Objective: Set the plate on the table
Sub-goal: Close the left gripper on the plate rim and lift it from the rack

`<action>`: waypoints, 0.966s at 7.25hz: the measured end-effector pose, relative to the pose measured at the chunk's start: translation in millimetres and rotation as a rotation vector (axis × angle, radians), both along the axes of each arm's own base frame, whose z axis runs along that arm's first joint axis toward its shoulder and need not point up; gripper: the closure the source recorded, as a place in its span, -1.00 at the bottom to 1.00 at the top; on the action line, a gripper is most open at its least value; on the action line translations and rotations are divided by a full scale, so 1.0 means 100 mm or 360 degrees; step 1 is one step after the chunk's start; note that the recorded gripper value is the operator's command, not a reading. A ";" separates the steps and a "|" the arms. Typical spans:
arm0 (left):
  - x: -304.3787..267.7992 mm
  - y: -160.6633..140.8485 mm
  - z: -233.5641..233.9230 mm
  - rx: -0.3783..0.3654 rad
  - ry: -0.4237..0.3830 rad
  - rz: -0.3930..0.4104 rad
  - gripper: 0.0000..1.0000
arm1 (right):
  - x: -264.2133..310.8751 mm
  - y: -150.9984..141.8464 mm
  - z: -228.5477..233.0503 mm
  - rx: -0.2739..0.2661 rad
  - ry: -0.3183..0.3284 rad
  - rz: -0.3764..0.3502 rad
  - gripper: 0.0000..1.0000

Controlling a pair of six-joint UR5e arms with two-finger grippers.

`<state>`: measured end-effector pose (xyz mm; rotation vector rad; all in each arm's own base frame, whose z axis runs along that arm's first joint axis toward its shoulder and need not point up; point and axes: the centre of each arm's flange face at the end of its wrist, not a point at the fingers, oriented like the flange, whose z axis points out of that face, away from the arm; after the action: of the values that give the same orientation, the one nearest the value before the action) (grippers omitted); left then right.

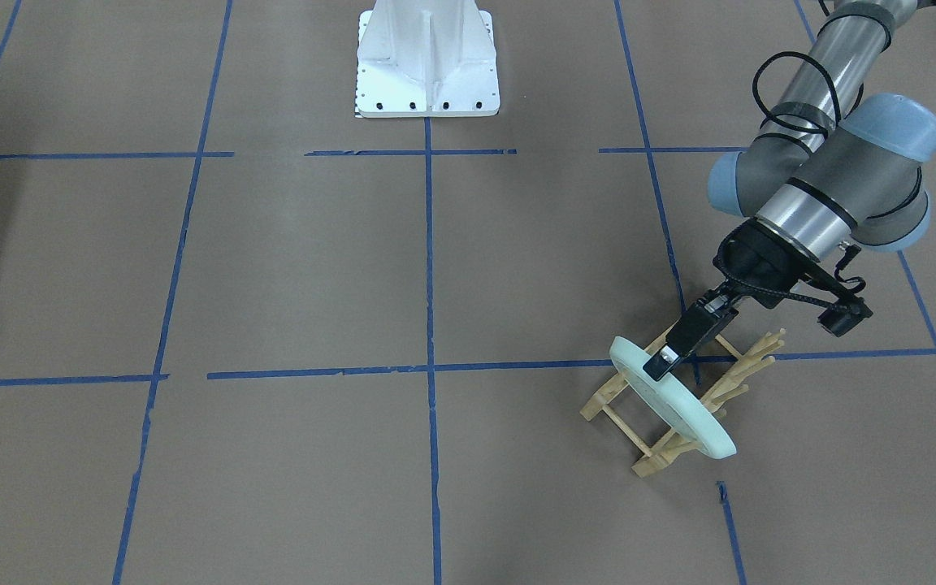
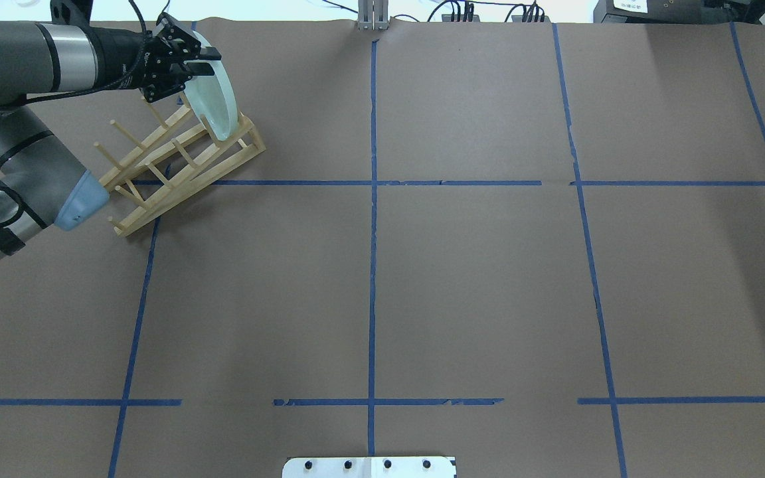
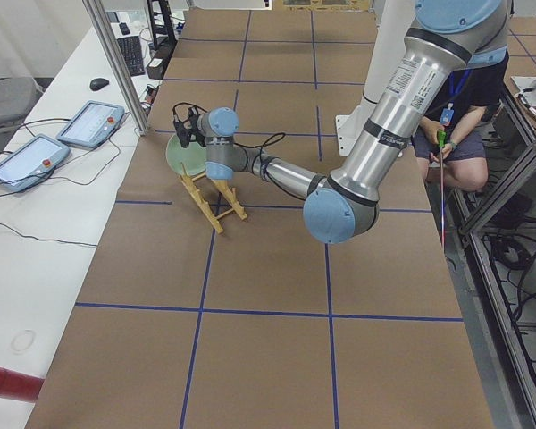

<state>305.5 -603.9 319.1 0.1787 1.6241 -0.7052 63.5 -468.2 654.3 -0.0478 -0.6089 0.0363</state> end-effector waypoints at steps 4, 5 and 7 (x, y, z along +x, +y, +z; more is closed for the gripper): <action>-0.04 0.01 -0.03 0.0014 0.0010 -0.0006 1.00 | 0.00 0.00 0.00 0.0001 0.0000 -0.0001 -1.00; -0.06 0.01 -0.05 0.0022 0.0015 -0.0010 1.00 | 0.00 0.00 0.00 0.0001 0.0000 -0.0001 -1.00; -0.12 0.01 -0.09 0.0052 0.0034 -0.0019 1.00 | 0.00 0.00 0.00 0.0001 0.0000 -0.0001 -1.00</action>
<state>293.1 -602.6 310.5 0.2051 1.6571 -0.6918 63.2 -468.3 654.3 -0.0477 -0.6089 0.0354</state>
